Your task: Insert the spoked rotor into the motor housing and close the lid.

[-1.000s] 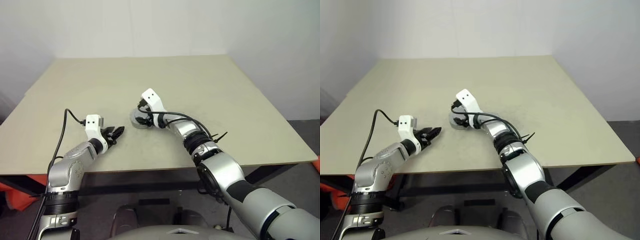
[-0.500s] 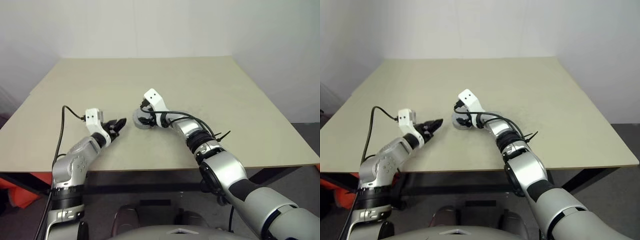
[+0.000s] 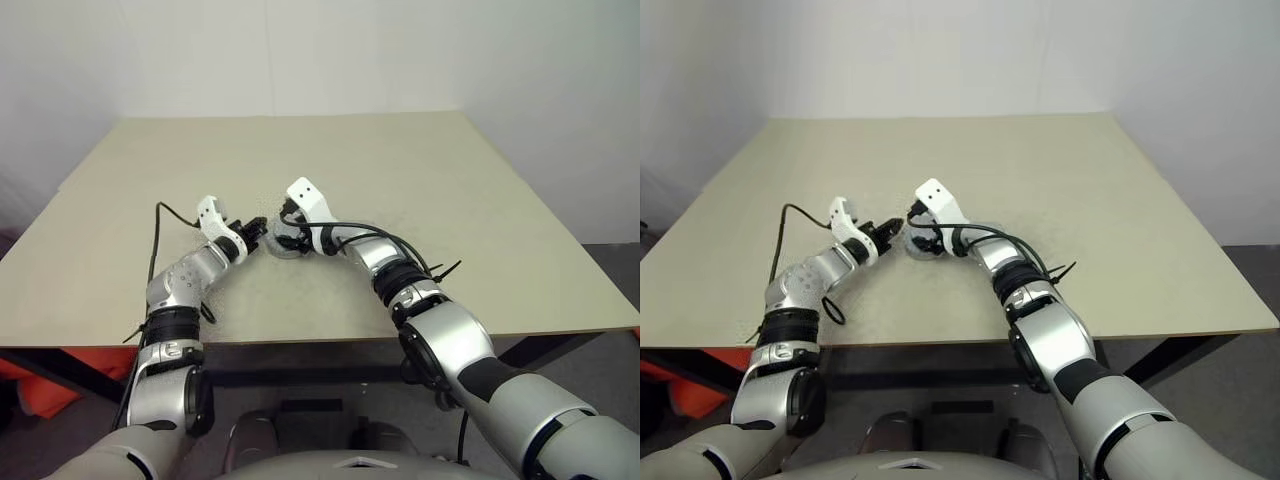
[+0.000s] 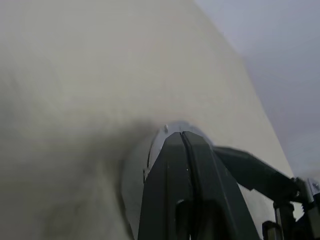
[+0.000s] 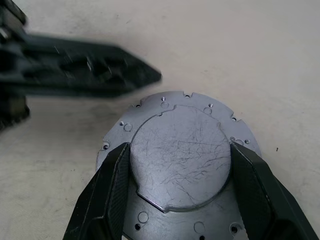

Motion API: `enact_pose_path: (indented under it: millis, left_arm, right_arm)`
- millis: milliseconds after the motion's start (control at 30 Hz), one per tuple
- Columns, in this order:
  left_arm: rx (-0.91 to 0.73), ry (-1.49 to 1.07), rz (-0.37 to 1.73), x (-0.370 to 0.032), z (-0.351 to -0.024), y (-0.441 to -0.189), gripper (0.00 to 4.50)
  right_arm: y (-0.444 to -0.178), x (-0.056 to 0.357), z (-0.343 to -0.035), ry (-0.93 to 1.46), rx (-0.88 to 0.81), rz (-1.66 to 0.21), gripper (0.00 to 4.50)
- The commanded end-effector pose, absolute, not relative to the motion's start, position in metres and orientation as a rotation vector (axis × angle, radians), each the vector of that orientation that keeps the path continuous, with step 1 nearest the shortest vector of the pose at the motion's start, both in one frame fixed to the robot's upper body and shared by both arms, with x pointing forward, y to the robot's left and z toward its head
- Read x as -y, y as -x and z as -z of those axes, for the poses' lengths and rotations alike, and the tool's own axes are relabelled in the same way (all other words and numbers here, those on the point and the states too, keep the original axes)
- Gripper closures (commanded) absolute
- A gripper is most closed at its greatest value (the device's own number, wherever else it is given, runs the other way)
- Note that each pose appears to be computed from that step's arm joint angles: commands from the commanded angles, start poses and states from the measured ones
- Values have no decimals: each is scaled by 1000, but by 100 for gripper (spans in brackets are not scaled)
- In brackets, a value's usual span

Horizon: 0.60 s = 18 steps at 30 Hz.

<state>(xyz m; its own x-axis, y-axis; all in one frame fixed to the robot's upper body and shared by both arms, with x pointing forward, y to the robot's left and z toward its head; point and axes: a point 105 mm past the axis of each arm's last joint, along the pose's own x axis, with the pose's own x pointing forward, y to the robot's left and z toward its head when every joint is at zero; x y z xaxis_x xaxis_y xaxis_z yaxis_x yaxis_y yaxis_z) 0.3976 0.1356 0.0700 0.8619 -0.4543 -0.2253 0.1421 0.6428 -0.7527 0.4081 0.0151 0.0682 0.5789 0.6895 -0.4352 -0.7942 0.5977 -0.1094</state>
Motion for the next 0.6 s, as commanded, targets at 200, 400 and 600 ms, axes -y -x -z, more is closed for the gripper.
enact_pose_path:
  millis: [200, 400, 600]
  left_arm:
    - [-488, 802, 355, -132, -61, -390, 448]
    - [-516, 799, 335, -134, -53, -382, 448]
    - [-520, 796, 344, -131, -55, -380, 450]
  right_arm:
    - [-405, 19, -31, 364, -528, -798, 155]
    - [-404, 14, -38, 328, -506, -838, 155]
    - [-412, 8, -65, 330, -402, -867, 3]
